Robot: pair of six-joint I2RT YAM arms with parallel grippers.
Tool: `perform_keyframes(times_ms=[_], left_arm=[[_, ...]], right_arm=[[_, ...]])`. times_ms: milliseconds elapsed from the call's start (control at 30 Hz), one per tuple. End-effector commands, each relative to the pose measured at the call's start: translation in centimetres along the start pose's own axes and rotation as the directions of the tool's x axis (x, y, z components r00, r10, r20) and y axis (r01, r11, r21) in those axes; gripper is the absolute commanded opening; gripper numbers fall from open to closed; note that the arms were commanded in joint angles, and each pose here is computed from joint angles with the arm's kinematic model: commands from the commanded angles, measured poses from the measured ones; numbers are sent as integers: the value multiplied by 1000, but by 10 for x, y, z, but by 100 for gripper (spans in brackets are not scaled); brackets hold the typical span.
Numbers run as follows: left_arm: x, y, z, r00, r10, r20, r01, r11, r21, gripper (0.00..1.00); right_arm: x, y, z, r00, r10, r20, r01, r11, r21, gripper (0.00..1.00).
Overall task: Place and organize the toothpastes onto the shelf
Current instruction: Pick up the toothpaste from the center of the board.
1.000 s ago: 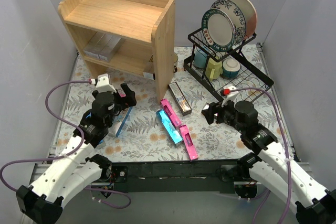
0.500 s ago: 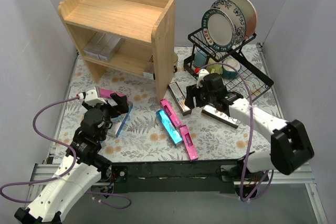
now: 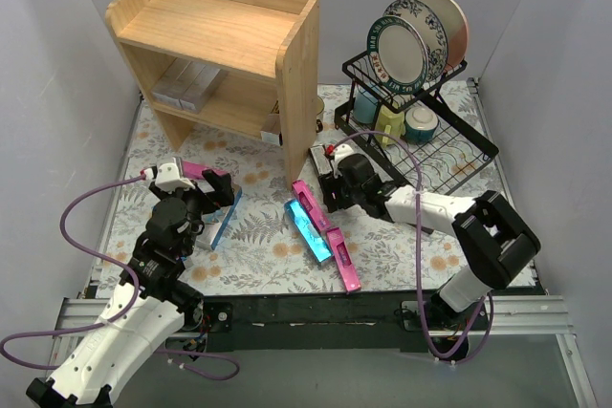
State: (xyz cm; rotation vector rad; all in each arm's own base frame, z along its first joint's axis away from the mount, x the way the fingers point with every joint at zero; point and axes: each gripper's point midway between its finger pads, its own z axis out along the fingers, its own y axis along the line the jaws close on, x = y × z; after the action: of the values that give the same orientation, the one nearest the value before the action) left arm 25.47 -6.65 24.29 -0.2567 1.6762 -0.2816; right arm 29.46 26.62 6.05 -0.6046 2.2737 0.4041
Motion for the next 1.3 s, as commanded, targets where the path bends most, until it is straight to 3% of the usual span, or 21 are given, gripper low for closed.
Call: perform_keyframes(times_ms=[0, 167, 633, 733, 933, 1067, 1267], left_arm=[[2, 2, 2, 1000, 22, -1, -22, 1000, -3, 98], [6, 2, 4, 999, 32, -15, -32, 999, -5, 98], [10, -2, 5, 998, 66, -23, -65, 997, 28, 98], [10, -8, 3, 997, 77, -17, -76, 995, 69, 98], [11, -23, -1, 994, 108, -6, -105, 979, 175, 98], [18, -44, -6, 990, 141, -10, -131, 942, 307, 98], [38, -77, -11, 971, 234, -44, -180, 843, 506, 98]], right_arm=[[4, -9, 17, 997, -32, 74, 25, 995, 92, 71], [16, -20, 24, 996, -37, 84, 20, 981, 194, 72], [19, -19, 45, 984, -72, 161, 43, 983, 181, 71], [18, -19, 47, 980, -76, 183, 44, 983, 176, 67], [3, -14, 24, 976, -51, 212, 18, 988, 153, 50], [-2, -10, -2, 981, 4, 195, -29, 992, 126, 39], [-11, 7, -56, 981, 88, 173, -93, 995, 22, 35]])
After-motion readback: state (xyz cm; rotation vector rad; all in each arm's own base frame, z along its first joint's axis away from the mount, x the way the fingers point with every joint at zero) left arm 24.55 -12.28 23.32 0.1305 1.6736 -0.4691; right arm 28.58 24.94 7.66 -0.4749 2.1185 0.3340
